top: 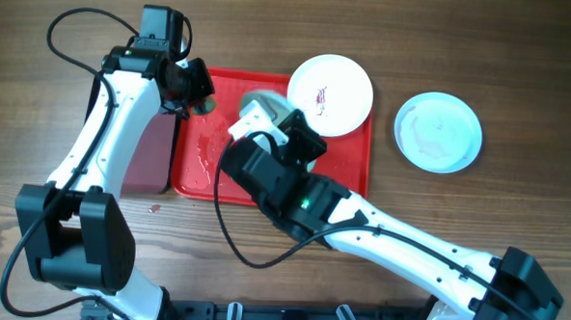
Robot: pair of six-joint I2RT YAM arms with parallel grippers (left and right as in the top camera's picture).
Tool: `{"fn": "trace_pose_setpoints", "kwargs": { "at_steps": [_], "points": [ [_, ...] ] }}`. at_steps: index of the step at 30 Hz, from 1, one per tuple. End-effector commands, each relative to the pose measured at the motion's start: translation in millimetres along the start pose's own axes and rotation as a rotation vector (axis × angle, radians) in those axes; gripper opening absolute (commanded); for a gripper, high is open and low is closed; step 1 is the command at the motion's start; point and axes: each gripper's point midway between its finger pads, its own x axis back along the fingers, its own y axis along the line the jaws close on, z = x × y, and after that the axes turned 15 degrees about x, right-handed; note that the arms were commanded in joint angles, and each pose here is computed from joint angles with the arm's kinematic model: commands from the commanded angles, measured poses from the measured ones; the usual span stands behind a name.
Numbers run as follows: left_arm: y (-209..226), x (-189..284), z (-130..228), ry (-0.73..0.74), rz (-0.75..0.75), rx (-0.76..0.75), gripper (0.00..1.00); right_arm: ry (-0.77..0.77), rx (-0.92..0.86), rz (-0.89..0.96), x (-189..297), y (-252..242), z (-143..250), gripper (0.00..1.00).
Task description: Clean dirty plates on tray and stack at the side
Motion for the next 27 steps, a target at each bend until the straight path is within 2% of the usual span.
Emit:
{"fn": "trace_pose_setpoints", "kwargs": {
  "at_steps": [1, 3, 8, 11, 15, 20, 23, 24, 27],
  "points": [
    [5, -4, -1, 0.001, -0.020, -0.011, 0.04, -0.012, -0.128, -0.074, -5, 0, 4, 0.04],
    [5, -4, -1, 0.000, -0.020, -0.011, 0.04, -0.034, -0.206, -0.178, -7, 4, 4, 0.04],
    [5, -4, -1, 0.000, -0.020, -0.011, 0.04, -0.046, -0.570, -0.465, -8, -11, 20, 0.04],
    [5, -4, -1, 0.000, -0.020, -0.011, 0.04, 0.018, -0.797, -0.570, -29, -48, 68, 0.04],
    [5, -4, -1, 0.000, -0.020, -0.011, 0.04, 0.177, -1.030, -0.532, -59, -83, 146, 0.04],
    [5, -4, -1, 0.000, -0.020, -0.011, 0.04, 0.408, -1.304, -0.363, -90, -112, 256, 0.04],
    [5, -4, -1, 0.001, -0.020, -0.011, 0.04, 0.529, -1.392, -0.316, -99, -109, 306, 0.04],
    [5, -4, -1, 0.001, -0.020, -0.011, 0.04, 0.609, -1.431, -0.308, -105, -99, 334, 0.04],
    [5, -4, -1, 0.001, -0.020, -0.011, 0.04, 0.690, -1.460, -0.318, -113, -84, 359, 0.04]
  ]
}}
